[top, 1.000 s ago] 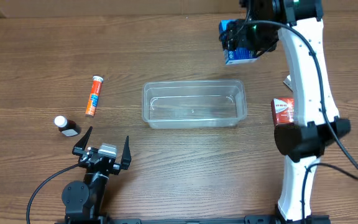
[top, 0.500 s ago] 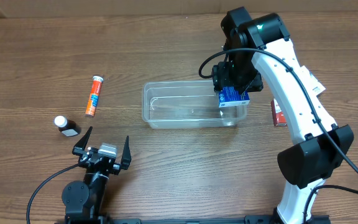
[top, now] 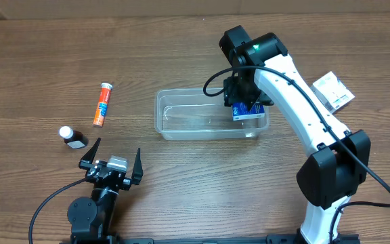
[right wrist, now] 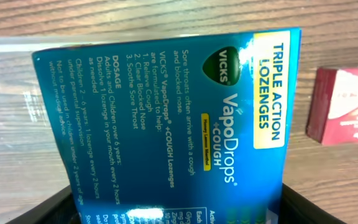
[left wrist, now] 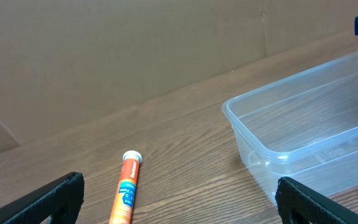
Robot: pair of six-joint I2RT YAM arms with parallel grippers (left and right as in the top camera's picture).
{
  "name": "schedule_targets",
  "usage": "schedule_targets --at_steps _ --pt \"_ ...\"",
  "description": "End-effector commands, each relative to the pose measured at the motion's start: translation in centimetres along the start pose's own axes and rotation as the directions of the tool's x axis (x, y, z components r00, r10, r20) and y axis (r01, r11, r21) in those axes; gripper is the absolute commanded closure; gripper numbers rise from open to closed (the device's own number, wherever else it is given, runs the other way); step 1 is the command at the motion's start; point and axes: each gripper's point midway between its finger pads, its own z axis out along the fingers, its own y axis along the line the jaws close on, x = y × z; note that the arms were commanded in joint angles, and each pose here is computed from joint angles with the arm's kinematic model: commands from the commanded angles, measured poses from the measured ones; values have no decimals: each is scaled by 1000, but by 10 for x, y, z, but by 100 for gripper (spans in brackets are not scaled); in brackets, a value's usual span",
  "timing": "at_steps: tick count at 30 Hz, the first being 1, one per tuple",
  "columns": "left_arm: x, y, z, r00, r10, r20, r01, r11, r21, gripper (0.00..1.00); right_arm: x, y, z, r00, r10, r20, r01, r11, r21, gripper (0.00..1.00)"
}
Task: Pack container
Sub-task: 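Lift the blue box and carry it over the clear container, then lower the blue box into the container's right end and release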
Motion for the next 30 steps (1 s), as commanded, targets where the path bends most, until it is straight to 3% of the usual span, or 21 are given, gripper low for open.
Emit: schedule_targets --at_steps 1,5,12,20,30 --pt "0 0 0 1000 -6 6 6 1000 -2 0 9 -9 -32 998 19 63 -19 1000 7 23" --pt "0 0 0 1000 -6 6 6 1000 -2 0 12 -6 -40 996 -6 90 5 1000 13 23" --pt "0 0 0 1000 -6 6 6 1000 -2 0 9 11 14 995 0 102 1 1000 -8 23" --pt "0 0 0 1000 -6 6 6 1000 -2 0 10 -4 35 995 62 73 -62 998 -5 23" --pt "0 0 0 1000 -6 6 6 1000 -2 0 11 -4 37 996 61 70 -60 998 -7 18"
